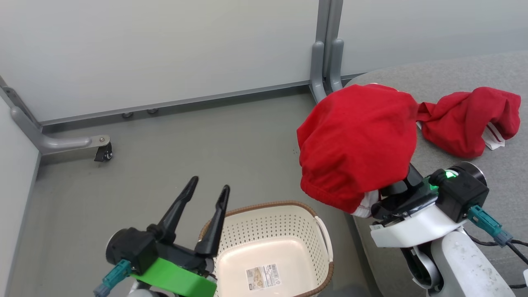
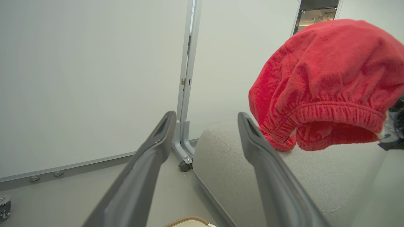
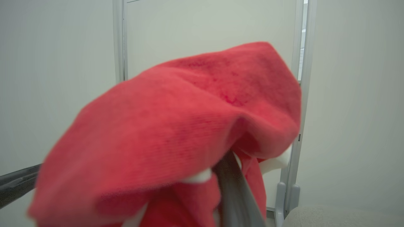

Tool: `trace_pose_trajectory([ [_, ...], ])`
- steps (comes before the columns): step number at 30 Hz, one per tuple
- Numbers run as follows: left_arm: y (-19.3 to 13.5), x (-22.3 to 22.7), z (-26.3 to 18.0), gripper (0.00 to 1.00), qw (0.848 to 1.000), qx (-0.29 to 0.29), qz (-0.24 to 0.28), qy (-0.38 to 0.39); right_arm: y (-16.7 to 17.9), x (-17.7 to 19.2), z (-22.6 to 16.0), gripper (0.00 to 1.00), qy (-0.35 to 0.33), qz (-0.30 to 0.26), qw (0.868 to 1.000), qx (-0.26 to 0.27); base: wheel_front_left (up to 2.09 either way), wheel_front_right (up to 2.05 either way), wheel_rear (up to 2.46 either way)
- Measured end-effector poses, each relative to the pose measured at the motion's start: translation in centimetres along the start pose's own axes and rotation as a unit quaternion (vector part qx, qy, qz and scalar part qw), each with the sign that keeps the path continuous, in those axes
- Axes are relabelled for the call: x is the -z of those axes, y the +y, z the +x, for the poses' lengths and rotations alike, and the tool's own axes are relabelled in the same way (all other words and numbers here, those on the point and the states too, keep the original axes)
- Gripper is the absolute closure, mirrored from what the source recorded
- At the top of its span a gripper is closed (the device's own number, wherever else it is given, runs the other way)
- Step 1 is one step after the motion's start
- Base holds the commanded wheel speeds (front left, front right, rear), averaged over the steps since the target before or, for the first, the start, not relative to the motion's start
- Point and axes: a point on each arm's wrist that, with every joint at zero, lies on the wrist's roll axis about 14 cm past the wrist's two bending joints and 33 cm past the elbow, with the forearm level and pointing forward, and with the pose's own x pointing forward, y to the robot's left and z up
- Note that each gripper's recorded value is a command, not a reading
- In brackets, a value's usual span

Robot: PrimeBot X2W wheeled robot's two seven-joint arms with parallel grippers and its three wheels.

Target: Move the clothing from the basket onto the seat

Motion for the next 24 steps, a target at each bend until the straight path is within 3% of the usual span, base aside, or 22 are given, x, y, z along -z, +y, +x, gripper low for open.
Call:
trace_pose_trajectory([
  [11,8.3,2.0,-5.2,0.0,0.984,-0.175,0.026,0.031,-2.4,0.3,-1.5,1.0,0.004,0.006,0.999,0.053,0.0,0.0,0.0],
  [24,10.8,4.9,-8.8,0.0,0.965,-0.247,0.027,0.078,-4.2,1.1,-2.5,1.0,0.013,0.014,0.995,0.098,0.0,0.0,0.0],
])
